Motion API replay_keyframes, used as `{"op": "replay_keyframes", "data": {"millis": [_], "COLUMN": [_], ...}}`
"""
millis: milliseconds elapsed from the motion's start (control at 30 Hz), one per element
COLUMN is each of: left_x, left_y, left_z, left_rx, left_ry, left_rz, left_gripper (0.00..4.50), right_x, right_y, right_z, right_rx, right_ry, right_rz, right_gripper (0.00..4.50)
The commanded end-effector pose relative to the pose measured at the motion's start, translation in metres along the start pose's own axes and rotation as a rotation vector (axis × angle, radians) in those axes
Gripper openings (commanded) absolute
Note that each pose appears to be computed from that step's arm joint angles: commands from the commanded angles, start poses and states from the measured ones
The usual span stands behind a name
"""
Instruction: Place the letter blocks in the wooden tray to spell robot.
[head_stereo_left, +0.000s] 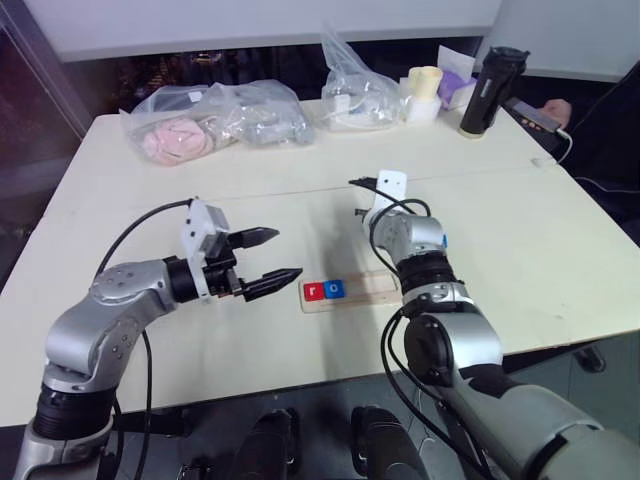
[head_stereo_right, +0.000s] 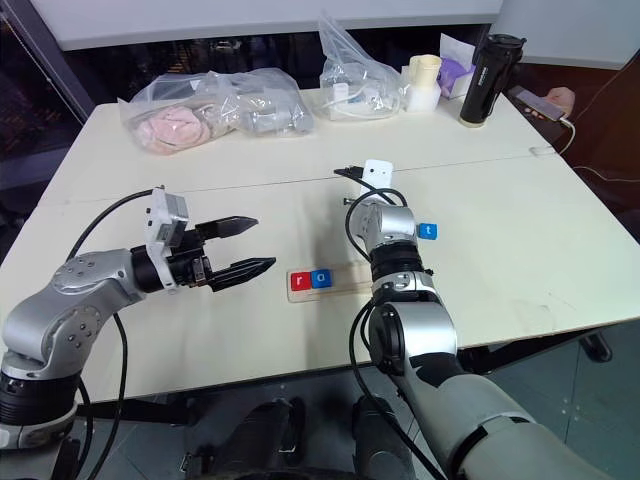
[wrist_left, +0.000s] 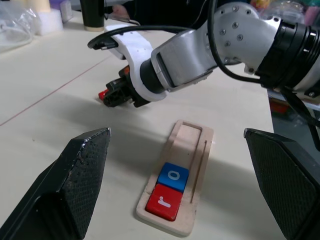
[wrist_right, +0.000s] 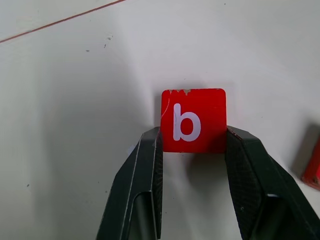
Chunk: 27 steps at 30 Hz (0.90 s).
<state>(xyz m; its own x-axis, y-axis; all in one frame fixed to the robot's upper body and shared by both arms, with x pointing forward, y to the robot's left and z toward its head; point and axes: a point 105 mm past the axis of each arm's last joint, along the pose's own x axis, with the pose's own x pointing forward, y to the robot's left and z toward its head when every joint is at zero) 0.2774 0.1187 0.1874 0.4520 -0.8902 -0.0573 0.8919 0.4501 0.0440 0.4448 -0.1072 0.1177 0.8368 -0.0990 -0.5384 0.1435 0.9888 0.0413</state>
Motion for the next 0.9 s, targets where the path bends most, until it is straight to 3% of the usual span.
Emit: {"op": "replay_keyframes", "data": {"millis": [33, 200, 400, 567, 667, 900], "left_x": [0.002, 0.001, -0.005, -0.005, -0.004, -0.004], "left_y": [-0.007, -0.021, -0.023, -0.022, -0.023, -0.024], "left_z": [0.007, -0.005, -0.01, -0.013, -0.014, -0.015], "left_rx": [0.028, 0.019, 0.029, 0.031, 0.027, 0.023], "left_ry": [-0.02, 0.025, 0.068, 0.072, 0.069, 0.074], "left_rz": [-0.051, -0.156, -0.215, -0.228, -0.23, -0.217], "left_gripper": [4.5, 4.5, 4.5, 4.5, 4.5, 4.5], "right_x": [-0.02, -0.071, -0.108, -0.122, -0.12, -0.117], "right_y": [-0.01, -0.056, -0.115, -0.126, -0.131, -0.128], "right_z": [0.019, 0.014, -0.014, -0.05, -0.074, -0.092], "right_rx": [-0.041, -0.101, -0.201, -0.206, -0.115, -0.071], "right_ry": [-0.034, -0.002, -0.033, -0.008, 0.036, 0.089], "right_rz": [0.06, 0.148, 0.097, 0.102, 0.064, 0.056], "right_gripper": [1.12, 1.12, 1.12, 1.12, 1.12, 1.12]}}
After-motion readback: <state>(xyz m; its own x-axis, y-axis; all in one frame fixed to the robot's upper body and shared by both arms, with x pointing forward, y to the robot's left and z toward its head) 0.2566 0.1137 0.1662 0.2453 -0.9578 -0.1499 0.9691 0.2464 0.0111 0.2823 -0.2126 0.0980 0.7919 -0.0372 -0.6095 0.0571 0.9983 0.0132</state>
